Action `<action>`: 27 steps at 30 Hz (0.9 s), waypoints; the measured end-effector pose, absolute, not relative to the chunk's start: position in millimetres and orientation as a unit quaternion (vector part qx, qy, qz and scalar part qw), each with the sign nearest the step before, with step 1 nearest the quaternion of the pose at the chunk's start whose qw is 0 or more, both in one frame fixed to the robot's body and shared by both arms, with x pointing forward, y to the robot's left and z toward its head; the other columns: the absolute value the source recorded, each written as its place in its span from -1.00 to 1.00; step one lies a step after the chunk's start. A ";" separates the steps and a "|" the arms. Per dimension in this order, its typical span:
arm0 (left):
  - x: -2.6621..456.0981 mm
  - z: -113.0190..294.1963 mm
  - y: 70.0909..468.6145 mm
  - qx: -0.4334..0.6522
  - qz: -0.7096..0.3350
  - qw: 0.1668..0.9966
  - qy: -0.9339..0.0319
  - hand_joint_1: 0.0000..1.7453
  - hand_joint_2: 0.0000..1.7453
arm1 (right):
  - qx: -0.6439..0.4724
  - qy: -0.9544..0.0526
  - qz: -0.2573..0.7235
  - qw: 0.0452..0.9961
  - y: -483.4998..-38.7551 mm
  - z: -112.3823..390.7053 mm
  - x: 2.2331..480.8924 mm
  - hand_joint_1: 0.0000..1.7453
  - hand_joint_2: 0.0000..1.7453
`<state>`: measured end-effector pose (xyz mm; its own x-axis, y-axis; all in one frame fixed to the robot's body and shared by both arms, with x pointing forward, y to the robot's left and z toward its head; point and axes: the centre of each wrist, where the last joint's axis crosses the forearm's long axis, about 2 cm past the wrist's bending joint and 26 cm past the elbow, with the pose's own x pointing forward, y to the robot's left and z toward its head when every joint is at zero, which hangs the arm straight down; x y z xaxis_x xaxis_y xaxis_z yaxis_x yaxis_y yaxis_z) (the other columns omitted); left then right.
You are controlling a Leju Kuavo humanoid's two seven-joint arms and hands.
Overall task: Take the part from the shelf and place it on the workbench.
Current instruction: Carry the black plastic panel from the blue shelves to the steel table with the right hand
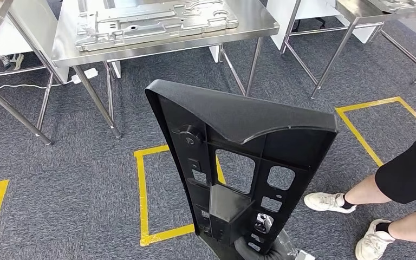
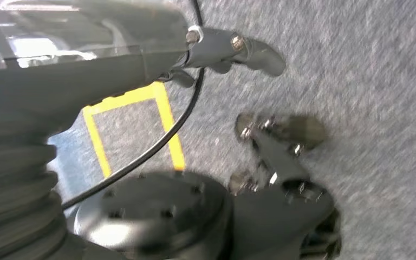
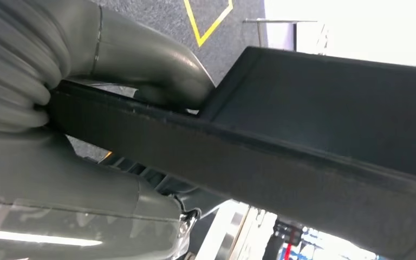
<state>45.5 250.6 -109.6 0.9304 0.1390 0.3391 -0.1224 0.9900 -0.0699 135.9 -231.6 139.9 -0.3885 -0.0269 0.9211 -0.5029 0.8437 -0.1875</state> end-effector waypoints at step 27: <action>46.8 -109.5 251.0 -0.024 0.065 0.982 -0.176 -1.00 1.00 | 0.152 -0.809 0.238 0.515 -234.2 140.9 138.6 1.00 1.00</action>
